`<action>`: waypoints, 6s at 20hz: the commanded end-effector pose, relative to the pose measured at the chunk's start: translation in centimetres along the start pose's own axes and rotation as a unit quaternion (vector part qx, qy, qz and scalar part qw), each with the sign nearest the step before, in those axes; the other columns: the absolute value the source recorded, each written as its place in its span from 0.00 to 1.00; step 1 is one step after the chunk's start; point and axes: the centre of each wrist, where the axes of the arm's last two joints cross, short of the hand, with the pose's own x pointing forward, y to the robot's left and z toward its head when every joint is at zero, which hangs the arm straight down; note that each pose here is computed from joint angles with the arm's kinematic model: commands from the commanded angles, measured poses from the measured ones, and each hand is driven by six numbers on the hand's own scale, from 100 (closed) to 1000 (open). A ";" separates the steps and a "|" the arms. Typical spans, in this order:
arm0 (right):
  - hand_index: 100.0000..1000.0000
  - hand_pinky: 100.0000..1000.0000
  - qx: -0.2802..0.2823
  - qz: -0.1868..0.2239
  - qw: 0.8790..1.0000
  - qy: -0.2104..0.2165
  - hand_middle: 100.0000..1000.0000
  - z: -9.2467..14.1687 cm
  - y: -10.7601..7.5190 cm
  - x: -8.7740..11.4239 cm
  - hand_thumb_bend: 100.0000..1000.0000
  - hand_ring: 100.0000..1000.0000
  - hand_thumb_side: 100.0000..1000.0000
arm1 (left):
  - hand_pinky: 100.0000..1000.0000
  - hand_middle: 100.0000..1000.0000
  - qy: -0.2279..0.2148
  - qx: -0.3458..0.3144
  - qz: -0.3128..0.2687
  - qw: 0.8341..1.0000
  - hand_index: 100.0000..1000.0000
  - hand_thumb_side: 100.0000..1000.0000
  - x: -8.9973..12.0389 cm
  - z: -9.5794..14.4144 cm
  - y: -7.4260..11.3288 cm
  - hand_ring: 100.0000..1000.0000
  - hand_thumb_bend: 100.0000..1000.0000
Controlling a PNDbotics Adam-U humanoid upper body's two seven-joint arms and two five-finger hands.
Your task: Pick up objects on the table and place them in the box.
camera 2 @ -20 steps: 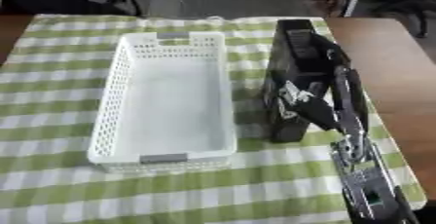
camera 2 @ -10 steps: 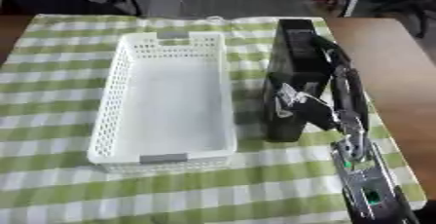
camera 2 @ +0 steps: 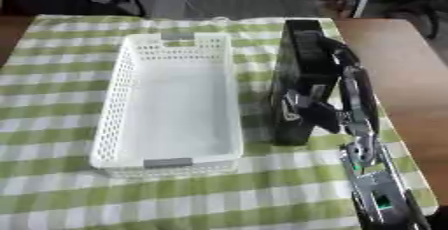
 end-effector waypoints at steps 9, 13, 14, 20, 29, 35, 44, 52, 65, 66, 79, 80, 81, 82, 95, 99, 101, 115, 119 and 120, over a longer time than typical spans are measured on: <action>0.87 0.59 -0.005 0.001 1.000 0.009 0.80 0.1 0.1 -0.1 0.33 0.86 0.00 | 0.61 0.75 -0.012 -0.008 -0.003 1.000 0.76 0.75 0.6 -0.5 0.0 0.63 0.55; 0.86 0.54 -0.009 0.000 1.000 0.010 0.80 0.1 0.1 -0.1 0.29 0.82 0.00 | 0.61 0.76 -0.011 -0.008 -0.003 1.000 0.76 0.75 0.6 -0.5 0.0 0.63 0.55; 0.86 0.53 -0.009 0.000 1.000 0.010 0.80 0.1 0.0 -0.1 0.28 0.81 0.00 | 0.61 0.76 -0.011 -0.008 -0.003 1.000 0.76 0.75 0.6 -0.5 0.0 0.63 0.55; 0.83 0.39 -0.016 -0.003 1.000 0.009 0.78 0.0 -0.1 0.0 0.17 0.71 0.00 | 0.61 0.76 -0.010 -0.008 -0.003 1.000 0.76 0.75 0.6 -0.5 0.0 0.63 0.55; 0.81 0.33 -0.060 0.004 0.998 -0.009 0.76 -0.3 -1.5 1.1 0.15 0.65 0.00 | 0.61 0.76 -0.009 -0.008 -0.004 1.000 0.76 0.75 0.6 -0.4 0.0 0.63 0.55; 0.81 0.32 -0.069 0.007 0.997 -0.014 0.76 -0.4 -1.8 1.5 0.14 0.64 0.00 | 0.61 0.76 -0.009 -0.007 -0.004 1.000 0.76 0.75 0.6 -0.4 0.0 0.63 0.54; 0.80 0.30 -0.115 0.022 0.993 -0.033 0.75 -1.0 -3.6 2.7 0.14 0.63 0.00 | 0.61 0.76 -0.007 -0.007 -0.004 1.000 0.76 0.75 0.6 -0.4 0.0 0.63 0.54; 0.78 0.28 -0.166 0.038 0.984 -0.059 0.74 -1.8 -5.7 4.6 0.13 0.60 0.00 | 0.61 0.76 -0.006 -0.006 -0.004 1.000 0.76 0.75 0.6 -0.3 0.0 0.63 0.54; 0.76 0.25 -0.174 0.042 0.974 -0.138 0.73 -3.9 -7.2 8.4 0.10 0.57 0.00 | 0.61 0.76 -0.002 -0.008 -0.001 1.000 0.76 0.75 0.5 -0.2 0.0 0.63 0.54; 0.76 0.25 -0.173 0.042 0.973 -0.145 0.73 -4.1 -7.3 8.7 0.10 0.57 0.00 | 0.61 0.76 -0.001 -0.008 -0.001 1.000 0.76 0.75 0.5 -0.2 0.0 0.63 0.54; 0.73 0.21 -0.147 0.019 0.958 -0.245 0.72 -6.3 -6.9 13.2 0.16 0.53 0.00 | 0.61 0.76 0.005 -0.013 0.002 1.000 0.75 0.75 0.5 -0.1 -0.2 0.63 0.54; 0.73 0.21 -0.139 0.019 0.958 -0.251 0.72 -6.4 -6.8 13.6 0.07 0.53 0.00 | 0.61 0.76 0.006 -0.013 0.002 1.000 0.75 0.75 0.5 -0.1 -0.2 0.63 0.54; 0.73 0.22 -0.131 0.020 0.958 -0.255 0.72 -6.7 -6.6 13.8 0.07 0.53 0.00 | 0.61 0.76 0.006 -0.013 0.003 1.000 0.75 0.75 0.5 -0.1 -0.2 0.63 0.54; 0.73 0.22 -0.122 0.020 0.959 -0.255 0.72 -6.9 -6.3 13.9 0.11 0.54 0.00 | 0.61 0.76 0.006 -0.014 0.003 1.000 0.75 0.75 0.4 -0.1 -0.2 0.63 0.54; 0.73 0.24 -0.044 0.018 0.963 -0.265 0.73 -10.1 -2.6 14.0 0.04 0.55 0.00 | 0.61 0.76 0.010 -0.018 0.008 1.000 0.75 0.75 0.4 0.0 -0.3 0.63 0.53; 0.73 0.25 -0.017 0.022 0.962 -0.270 0.73 -10.8 -1.3 14.1 0.03 0.55 0.00 | 0.61 0.76 0.011 -0.019 0.010 1.000 0.75 0.76 0.4 0.0 -0.4 0.63 0.53; 0.73 0.25 -0.005 0.024 0.962 -0.274 0.73 -11.1 -0.8 14.1 0.03 0.55 0.00 | 0.61 0.76 0.012 -0.020 0.011 1.000 0.75 0.76 0.4 0.0 -0.4 0.63 0.53; 0.75 0.32 0.103 0.015 0.942 -0.319 0.74 -13.0 3.4 14.1 0.03 0.59 0.00 | 0.61 0.76 0.015 -0.024 0.022 0.999 0.75 0.76 0.3 -0.1 -0.7 0.63 0.53; 0.76 0.33 0.135 0.014 0.934 -0.331 0.75 -13.1 4.3 13.7 0.03 0.61 0.02 | 0.61 0.76 0.015 -0.026 0.024 0.999 0.75 0.76 0.2 -0.1 -0.8 0.63 0.53; 0.76 0.33 0.139 0.014 0.933 -0.332 0.75 -13.1 4.4 13.5 0.02 0.61 0.03 | 0.61 0.76 0.015 -0.026 0.024 0.999 0.75 0.76 0.2 -0.1 -0.8 0.63 0.53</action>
